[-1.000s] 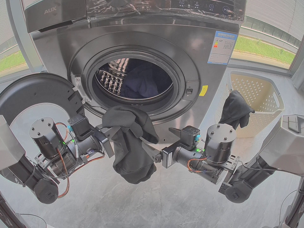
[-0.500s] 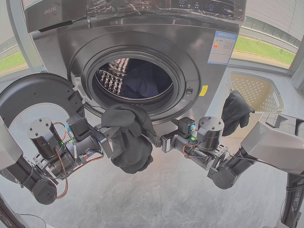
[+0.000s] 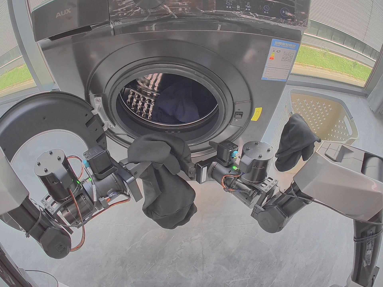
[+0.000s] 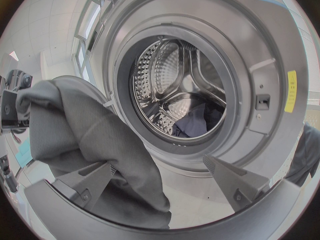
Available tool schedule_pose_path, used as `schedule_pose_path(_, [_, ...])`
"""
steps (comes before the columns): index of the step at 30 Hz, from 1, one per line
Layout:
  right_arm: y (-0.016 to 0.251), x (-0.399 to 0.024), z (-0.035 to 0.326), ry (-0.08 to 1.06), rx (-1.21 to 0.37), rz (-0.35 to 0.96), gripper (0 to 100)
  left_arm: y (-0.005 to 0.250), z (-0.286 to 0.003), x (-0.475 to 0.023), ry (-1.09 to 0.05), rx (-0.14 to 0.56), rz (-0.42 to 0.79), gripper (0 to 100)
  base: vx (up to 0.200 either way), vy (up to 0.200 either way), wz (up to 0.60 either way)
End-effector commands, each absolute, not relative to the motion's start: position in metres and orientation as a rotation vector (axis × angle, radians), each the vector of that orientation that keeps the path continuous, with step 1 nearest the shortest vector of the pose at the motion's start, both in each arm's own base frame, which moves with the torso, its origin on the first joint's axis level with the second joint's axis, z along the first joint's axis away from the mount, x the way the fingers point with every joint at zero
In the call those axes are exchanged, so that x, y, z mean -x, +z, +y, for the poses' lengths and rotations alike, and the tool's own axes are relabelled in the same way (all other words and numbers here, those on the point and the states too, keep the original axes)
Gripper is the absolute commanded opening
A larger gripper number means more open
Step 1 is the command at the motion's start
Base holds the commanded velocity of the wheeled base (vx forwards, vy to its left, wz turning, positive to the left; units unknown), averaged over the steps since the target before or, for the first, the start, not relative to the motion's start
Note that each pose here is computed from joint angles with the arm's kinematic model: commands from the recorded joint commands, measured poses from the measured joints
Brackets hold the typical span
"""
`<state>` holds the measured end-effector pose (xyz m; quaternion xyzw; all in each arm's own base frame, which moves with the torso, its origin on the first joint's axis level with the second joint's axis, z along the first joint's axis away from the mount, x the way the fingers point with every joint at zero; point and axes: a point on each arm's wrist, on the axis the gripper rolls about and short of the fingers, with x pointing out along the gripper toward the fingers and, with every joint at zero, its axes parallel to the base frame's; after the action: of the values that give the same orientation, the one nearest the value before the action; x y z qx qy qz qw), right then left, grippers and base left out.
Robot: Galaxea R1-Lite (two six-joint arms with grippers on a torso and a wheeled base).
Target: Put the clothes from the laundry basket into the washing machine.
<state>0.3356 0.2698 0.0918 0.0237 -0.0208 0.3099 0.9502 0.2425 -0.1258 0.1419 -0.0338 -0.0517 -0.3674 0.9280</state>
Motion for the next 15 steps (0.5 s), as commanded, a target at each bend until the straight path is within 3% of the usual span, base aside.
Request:
schedule_pose_path(1, [0.103, -0.331, 0.274, 0.647, -0.062, -0.073, 100, 0.138, -0.125, -0.244, -0.748, 0.067, -0.093, 0, 0.000, 0.000, 0.00])
schedule_pose_path(15, [0.114, -0.315, 0.284, 0.723, -0.089, -0.111, 100, 0.132, -0.125, -0.247, -0.740, 0.061, -0.071, 0, 0.000, 0.000, 0.00])
